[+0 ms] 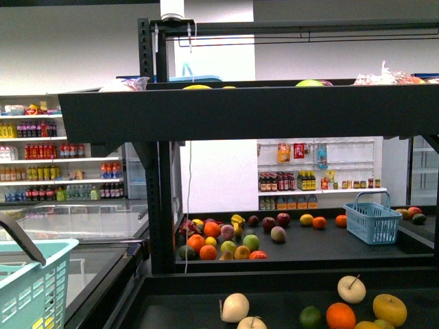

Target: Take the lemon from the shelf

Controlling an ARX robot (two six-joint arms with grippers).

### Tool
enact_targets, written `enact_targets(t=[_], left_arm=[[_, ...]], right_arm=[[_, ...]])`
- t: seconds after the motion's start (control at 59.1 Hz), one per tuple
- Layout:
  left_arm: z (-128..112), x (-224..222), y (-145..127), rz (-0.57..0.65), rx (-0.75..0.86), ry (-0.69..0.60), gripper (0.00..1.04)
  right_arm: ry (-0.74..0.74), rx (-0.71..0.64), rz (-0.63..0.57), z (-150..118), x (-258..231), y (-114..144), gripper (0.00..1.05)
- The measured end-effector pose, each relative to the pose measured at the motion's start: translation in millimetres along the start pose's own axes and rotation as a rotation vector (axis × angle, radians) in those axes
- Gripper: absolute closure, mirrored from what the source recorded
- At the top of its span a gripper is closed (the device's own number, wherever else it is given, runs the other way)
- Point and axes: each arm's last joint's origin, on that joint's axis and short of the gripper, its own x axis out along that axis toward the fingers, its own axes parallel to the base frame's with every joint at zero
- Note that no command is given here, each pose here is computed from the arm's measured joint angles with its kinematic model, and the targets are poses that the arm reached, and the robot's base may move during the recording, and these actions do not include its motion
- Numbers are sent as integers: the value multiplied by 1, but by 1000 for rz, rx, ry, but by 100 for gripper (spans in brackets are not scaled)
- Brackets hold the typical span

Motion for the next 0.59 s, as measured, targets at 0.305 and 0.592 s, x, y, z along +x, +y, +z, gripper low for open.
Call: enact_targets(t=[0.305,0.592], left_arm=[[0,0,0,0,2,0,8],[0,0,0,0,2,0,8]], right_arm=[[0,0,0,0,0,0,7],[0,0,0,0,0,0,7]])
